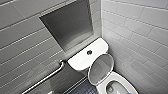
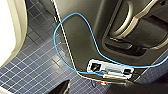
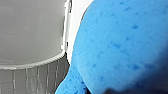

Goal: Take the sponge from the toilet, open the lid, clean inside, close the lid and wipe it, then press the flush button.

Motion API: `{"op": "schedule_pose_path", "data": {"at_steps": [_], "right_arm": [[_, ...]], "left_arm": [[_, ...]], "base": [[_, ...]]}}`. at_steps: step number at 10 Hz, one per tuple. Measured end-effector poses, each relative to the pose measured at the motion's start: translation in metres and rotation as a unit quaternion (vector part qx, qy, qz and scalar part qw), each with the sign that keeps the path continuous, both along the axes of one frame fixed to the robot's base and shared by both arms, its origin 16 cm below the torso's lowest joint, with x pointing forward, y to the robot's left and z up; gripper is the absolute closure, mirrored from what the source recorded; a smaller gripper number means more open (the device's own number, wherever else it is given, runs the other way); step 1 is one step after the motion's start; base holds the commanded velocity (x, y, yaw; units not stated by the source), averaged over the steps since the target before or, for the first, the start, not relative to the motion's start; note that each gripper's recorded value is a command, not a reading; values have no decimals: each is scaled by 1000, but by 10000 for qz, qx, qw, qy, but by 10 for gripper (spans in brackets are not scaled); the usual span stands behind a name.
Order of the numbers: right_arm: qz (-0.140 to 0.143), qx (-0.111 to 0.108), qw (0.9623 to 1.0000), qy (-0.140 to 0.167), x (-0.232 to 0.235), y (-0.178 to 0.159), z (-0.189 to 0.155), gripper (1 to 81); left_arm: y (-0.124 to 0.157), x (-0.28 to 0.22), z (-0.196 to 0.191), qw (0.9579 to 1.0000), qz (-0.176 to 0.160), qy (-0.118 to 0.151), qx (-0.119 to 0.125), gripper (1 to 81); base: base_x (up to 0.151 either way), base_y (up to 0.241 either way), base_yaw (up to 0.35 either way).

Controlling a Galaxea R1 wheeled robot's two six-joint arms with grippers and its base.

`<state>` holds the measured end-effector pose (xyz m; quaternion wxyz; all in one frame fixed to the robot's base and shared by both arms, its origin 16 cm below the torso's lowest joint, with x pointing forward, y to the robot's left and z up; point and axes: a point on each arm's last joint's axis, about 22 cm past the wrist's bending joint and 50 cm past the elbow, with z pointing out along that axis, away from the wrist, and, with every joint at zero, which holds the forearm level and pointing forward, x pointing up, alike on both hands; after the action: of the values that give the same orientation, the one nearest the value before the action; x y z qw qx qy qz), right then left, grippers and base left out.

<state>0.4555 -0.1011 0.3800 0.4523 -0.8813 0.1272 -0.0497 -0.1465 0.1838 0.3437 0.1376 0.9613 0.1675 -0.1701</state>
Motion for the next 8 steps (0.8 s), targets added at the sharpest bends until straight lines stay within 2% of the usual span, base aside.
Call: {"op": "schedule_pose_path", "data": {"at_steps": [1,2,3,4,5,8], "right_arm": [[148,126,9998,-25,17,23,4,811],[412,233,9989,-20,31,51,6,811],[566,248,9981,-11,39,65,4,811],[831,157,9964,-49,59,86,-6,811],[911,45,9958,-121,78,96,-15,811],[841,-317,9957,-205,127,118,-45,811]], "left_arm": [[0,0,0,10000,3,0,-1,10],[0,0,0,10000,2,1,1,10],[0,0,0,10000,2,1,1,10],[0,0,0,10000,2,1,1,10],[1,0,0,10000,3,2,3,10],[1,0,0,10000,6,1,1,10]], "base": [[0,0,0],[0,0,0],[0,0,0],[0,0,0],[0,0,0],[0,0,0]]}}
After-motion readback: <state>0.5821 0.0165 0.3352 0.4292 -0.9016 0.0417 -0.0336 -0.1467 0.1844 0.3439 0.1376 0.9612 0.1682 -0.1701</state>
